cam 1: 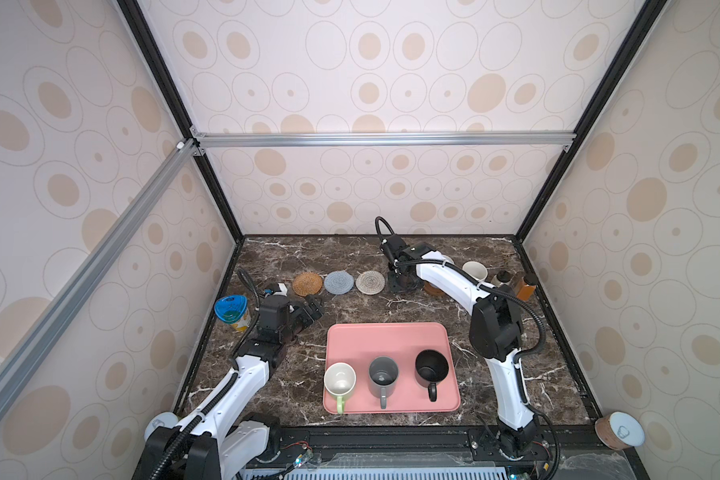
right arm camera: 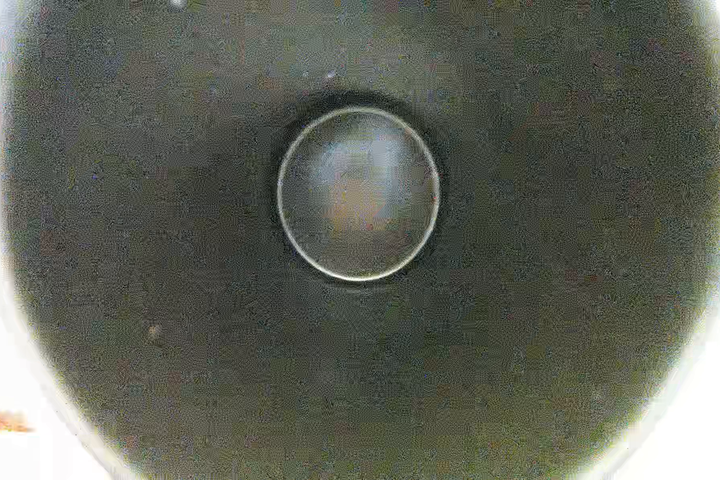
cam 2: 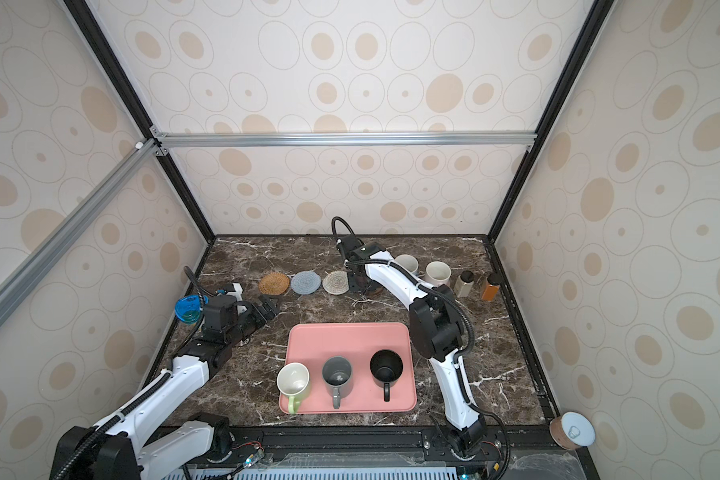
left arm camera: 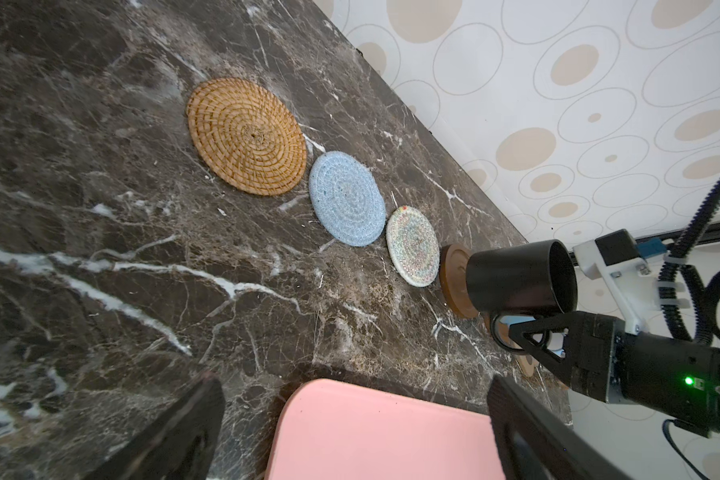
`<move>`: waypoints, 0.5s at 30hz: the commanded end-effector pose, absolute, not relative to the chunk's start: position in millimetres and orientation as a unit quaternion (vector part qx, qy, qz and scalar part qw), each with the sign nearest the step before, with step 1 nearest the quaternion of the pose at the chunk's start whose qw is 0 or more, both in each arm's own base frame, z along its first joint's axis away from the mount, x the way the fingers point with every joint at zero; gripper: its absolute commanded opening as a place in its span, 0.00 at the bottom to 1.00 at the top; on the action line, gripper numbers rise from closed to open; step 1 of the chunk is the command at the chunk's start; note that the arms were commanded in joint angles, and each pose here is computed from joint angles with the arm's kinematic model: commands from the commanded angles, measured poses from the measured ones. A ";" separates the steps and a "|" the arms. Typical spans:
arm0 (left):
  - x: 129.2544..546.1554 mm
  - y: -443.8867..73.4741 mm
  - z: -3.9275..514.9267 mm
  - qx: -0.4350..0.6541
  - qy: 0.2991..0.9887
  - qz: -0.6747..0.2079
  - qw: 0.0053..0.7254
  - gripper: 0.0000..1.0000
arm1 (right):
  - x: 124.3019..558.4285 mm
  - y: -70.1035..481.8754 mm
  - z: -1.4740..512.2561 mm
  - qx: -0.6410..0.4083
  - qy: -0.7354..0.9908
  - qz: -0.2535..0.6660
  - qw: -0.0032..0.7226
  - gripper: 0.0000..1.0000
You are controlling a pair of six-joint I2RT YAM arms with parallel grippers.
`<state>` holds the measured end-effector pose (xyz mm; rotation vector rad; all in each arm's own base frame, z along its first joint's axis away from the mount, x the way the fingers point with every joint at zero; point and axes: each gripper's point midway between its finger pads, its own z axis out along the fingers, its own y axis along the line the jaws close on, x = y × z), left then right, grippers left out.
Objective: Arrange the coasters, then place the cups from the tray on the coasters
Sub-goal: 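Carry the black mug with the right gripper toward the coasters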
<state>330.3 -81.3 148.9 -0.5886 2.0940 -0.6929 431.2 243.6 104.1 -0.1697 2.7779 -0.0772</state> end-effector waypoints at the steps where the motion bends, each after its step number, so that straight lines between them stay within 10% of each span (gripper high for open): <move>1: 333.8 -77.8 159.6 -0.229 0.826 -0.275 0.435 1.00 | 446.1 239.9 119.8 -0.036 0.977 -0.032 0.209 0.09; 15: 332.2 -77.7 161.8 -0.231 0.822 -0.280 0.439 1.00 | 453.2 241.2 115.3 -0.032 0.978 -0.032 0.204 0.09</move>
